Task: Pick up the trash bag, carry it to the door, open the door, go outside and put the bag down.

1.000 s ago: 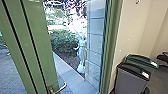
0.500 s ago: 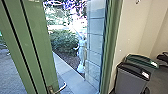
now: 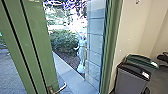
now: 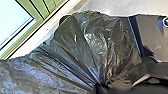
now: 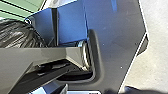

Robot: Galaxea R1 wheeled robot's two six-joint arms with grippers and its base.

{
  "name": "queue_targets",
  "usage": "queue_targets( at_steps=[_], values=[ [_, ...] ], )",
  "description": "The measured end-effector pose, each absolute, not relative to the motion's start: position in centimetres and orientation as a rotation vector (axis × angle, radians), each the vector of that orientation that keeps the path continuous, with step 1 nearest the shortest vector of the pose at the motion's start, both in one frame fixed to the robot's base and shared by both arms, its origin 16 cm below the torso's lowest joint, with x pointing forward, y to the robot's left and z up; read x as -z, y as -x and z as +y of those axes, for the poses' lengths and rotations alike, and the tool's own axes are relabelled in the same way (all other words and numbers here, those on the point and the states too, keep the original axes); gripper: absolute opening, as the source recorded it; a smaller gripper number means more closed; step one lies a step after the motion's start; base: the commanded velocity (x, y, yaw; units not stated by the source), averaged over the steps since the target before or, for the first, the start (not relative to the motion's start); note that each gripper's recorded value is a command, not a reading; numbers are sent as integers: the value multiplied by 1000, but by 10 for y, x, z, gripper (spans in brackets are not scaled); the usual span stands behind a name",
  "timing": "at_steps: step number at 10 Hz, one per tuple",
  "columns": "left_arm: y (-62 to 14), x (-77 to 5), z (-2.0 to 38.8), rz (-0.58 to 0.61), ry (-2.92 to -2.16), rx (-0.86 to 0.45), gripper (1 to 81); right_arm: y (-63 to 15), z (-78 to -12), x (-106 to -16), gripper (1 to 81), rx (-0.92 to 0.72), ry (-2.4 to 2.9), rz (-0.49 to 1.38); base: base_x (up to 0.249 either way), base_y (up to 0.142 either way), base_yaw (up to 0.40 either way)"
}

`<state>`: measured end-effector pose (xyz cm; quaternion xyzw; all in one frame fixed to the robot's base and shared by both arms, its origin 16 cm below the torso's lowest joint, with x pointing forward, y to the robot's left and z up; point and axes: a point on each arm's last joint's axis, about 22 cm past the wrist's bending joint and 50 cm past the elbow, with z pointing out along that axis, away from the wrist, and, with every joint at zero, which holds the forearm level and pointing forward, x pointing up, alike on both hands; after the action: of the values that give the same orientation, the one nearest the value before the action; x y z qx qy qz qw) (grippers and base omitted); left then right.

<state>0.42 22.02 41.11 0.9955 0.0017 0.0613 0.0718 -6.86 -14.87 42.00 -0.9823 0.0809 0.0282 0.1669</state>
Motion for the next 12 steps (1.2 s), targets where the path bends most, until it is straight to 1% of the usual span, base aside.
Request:
queue_targets(
  at_steps=[6,9,12],
  values=[
    [0,-411,228,-1,-2989,-173,10,68,-148,-420,811,-59,2791,237,0,0,154],
    [3,-414,220,-2,-2934,-164,10,63,-146,-422,811,-36,2775,240,0,0,159],
    [10,-416,223,-2,-2908,-155,10,59,-137,-429,811,-28,2720,244,0,0,160]
  ],
)
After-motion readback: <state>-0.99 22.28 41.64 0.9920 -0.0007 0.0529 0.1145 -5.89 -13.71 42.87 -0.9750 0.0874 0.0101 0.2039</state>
